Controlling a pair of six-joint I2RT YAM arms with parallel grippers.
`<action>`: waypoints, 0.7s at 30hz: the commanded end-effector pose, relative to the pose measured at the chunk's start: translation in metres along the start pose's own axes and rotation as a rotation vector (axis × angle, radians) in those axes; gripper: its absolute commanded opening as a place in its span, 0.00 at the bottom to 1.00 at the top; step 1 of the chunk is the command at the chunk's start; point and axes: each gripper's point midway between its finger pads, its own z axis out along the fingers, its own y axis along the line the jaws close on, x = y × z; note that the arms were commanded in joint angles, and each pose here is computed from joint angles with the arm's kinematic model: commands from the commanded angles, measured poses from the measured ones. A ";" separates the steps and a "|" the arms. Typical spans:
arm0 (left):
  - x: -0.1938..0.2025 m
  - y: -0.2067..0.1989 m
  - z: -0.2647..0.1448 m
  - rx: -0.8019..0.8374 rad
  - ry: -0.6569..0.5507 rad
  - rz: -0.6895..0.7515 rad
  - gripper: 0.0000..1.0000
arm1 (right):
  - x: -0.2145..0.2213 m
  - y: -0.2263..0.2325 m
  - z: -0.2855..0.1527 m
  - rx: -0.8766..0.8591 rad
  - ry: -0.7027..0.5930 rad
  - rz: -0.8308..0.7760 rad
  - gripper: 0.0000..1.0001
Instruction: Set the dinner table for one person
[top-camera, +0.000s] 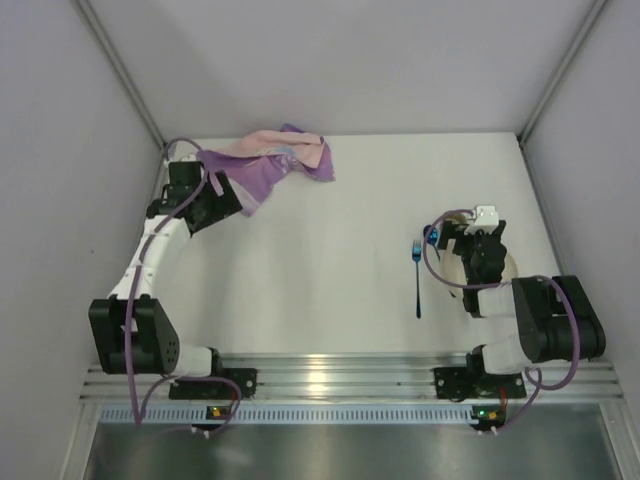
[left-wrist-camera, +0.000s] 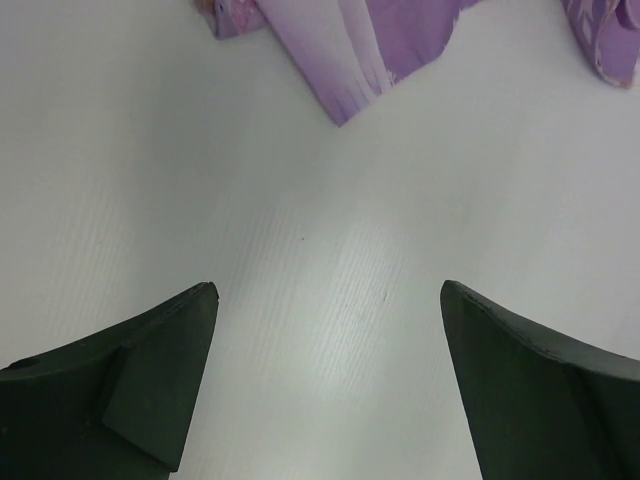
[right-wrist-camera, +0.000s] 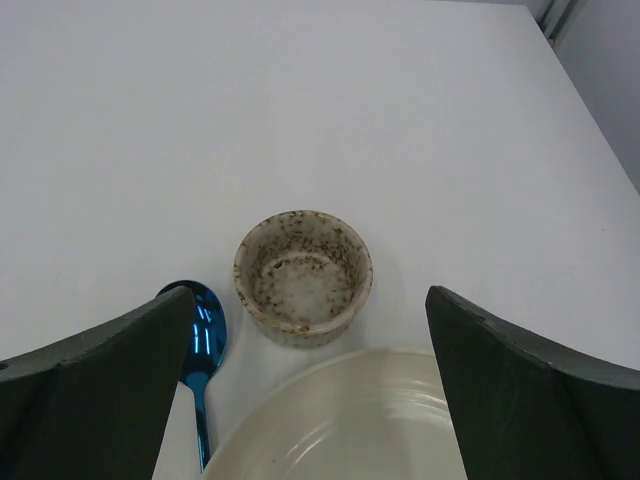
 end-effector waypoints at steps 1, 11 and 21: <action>-0.032 0.003 0.001 -0.044 -0.056 -0.084 0.99 | -0.020 -0.004 0.007 0.017 -0.066 0.023 1.00; -0.112 0.007 0.078 -0.167 -0.104 -0.170 0.98 | -0.147 0.023 0.032 0.032 -0.019 0.122 1.00; -0.136 0.032 0.178 -0.183 -0.072 -0.223 0.91 | -0.196 0.110 0.025 -0.335 0.284 0.612 1.00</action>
